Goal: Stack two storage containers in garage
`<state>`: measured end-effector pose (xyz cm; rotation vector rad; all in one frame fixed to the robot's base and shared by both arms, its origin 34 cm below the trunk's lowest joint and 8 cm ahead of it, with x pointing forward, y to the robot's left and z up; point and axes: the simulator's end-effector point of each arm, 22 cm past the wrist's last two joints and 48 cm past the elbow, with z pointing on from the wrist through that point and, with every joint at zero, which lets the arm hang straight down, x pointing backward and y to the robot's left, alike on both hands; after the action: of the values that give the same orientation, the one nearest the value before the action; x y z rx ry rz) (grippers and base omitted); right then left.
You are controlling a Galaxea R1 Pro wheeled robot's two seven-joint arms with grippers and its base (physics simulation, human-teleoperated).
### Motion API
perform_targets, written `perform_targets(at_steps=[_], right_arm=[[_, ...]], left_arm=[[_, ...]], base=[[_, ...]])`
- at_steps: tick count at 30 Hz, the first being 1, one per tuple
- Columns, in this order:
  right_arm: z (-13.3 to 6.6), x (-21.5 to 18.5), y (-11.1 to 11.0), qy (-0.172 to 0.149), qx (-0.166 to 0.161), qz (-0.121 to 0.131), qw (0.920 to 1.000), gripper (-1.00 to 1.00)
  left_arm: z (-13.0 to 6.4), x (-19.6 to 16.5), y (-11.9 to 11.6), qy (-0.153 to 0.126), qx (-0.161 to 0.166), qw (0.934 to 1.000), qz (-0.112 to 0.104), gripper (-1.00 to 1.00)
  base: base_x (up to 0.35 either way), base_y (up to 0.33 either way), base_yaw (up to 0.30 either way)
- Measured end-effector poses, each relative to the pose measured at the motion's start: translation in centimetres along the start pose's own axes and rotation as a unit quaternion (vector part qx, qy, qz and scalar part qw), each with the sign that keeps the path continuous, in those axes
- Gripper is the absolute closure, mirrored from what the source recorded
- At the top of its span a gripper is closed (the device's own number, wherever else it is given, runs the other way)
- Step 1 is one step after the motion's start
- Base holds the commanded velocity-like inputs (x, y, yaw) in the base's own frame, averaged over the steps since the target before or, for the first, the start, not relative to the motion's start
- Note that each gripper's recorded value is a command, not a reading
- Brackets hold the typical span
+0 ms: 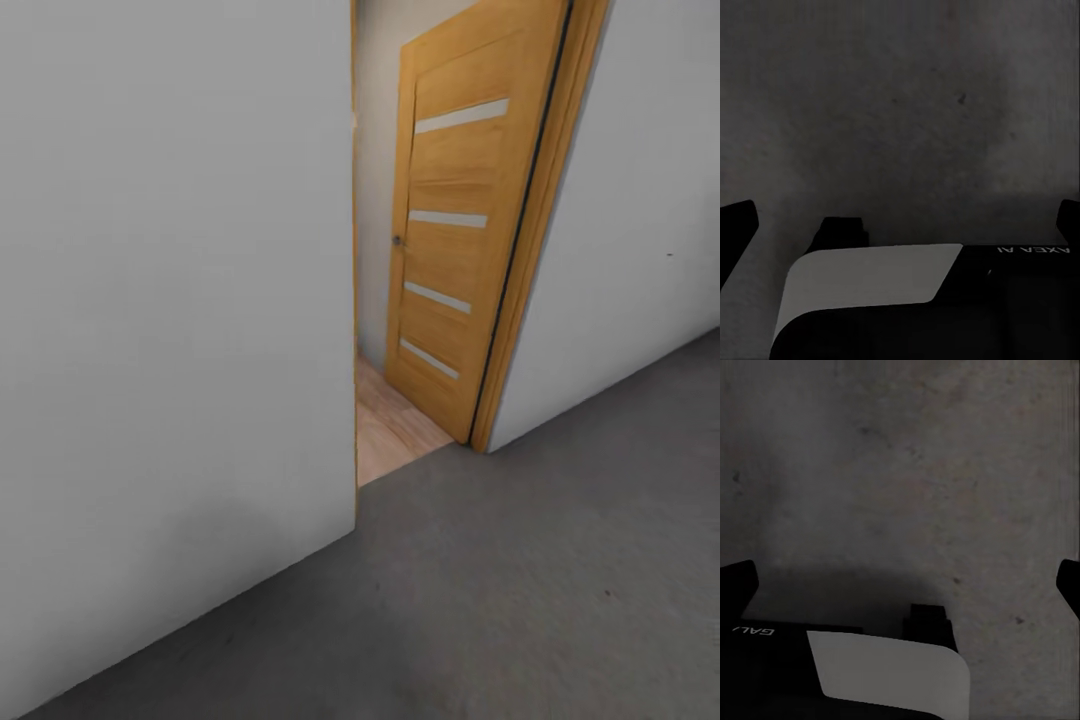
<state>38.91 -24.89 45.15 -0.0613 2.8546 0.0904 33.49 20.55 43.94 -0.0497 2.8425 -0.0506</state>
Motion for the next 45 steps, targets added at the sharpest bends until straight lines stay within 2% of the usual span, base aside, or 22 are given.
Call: perform_targets(at_steps=[10, 23, 45], right_arm=[[0.0, 0.2, -0.2, 0.001, 0.001, -0.002, 1.0, -1.0], [-0.1, -0.3, -1.4, -0.015, 0.009, -0.004, 0.9998, -1.0], [0.0, -0.3, -1.0, -0.016, 0.007, -0.001, 0.9998, -1.0]], left_arm=[[0.0, 0.1, 0.0, 0.001, -0.001, 1.0, 0.001, -1.0], [0.0, 0.1, 0.1, 0.0, -0.003, 1.0, 0.001, -1.0], [0.0, 0.2, 0.2, 0.001, -0.004, 1.0, 0.001, -1.0]], base=[[0.275, -0.23, -0.155], [0.281, -0.242, -0.01], [0.275, -0.253, 0.0]])
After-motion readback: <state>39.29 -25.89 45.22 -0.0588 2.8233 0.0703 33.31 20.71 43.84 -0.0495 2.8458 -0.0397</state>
